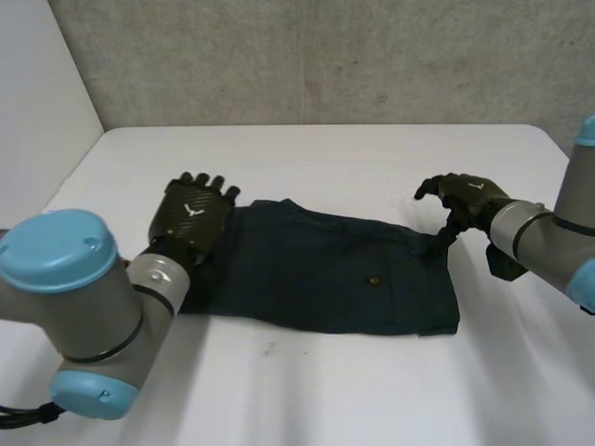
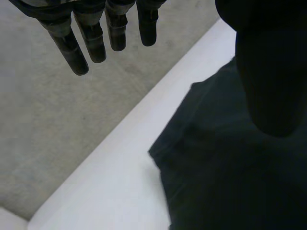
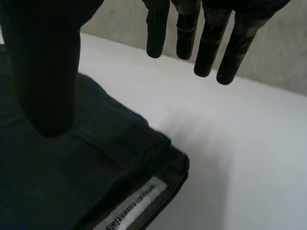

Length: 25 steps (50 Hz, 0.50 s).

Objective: Fold the shorts.

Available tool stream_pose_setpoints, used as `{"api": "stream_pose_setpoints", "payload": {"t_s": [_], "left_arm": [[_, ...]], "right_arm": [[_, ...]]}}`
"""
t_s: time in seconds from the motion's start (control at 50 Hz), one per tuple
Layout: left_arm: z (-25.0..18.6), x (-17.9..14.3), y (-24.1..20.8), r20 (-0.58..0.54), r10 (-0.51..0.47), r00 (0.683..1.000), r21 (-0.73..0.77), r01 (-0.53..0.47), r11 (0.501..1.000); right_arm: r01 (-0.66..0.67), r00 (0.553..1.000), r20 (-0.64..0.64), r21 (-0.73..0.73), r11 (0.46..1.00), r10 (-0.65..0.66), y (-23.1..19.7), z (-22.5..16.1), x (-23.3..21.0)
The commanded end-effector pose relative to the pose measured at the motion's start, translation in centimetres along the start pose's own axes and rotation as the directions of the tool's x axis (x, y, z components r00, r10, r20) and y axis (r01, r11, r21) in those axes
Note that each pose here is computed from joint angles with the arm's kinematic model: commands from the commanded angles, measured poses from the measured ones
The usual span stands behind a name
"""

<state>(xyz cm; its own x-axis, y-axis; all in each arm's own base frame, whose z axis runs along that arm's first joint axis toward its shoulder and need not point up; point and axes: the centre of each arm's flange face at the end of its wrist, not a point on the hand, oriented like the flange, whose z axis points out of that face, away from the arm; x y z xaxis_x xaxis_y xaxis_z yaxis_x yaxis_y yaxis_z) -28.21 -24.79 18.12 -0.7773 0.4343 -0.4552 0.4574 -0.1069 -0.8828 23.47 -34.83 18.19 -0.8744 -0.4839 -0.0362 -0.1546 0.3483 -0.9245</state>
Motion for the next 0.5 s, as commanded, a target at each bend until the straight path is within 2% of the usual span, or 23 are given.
{"api": "stream_pose_setpoints", "payload": {"t_s": [0.02, 0.3, 0.42, 0.5], "left_arm": [[0.2, -1.8, 0.4, 0.068, -0.013, 0.998, 0.022, 0.011, 1.000], [0.2, -1.6, 0.7, 0.063, -0.031, 0.998, 0.017, 0.030, 0.999], [0.1, -1.7, 0.5, 0.065, -0.032, 0.997, 0.021, 0.031, 0.999], [0.1, -1.6, 0.6, 0.064, -0.032, 0.997, 0.018, 0.031, 0.999]], "right_arm": [[-0.034, 0.999, 0.007, -0.071, 0.997, 0.035, 2.2, 3.2, 0.6], [-0.008, 1.000, -0.006, -0.068, 0.998, 0.007, 2.4, 4.6, 0.9], [0.042, 0.989, -0.139, -0.026, 0.999, -0.046, 1.5, 4.5, 2.4], [0.063, 0.984, -0.168, -0.017, 0.998, -0.065, 1.6, 4.6, 2.8]]}}
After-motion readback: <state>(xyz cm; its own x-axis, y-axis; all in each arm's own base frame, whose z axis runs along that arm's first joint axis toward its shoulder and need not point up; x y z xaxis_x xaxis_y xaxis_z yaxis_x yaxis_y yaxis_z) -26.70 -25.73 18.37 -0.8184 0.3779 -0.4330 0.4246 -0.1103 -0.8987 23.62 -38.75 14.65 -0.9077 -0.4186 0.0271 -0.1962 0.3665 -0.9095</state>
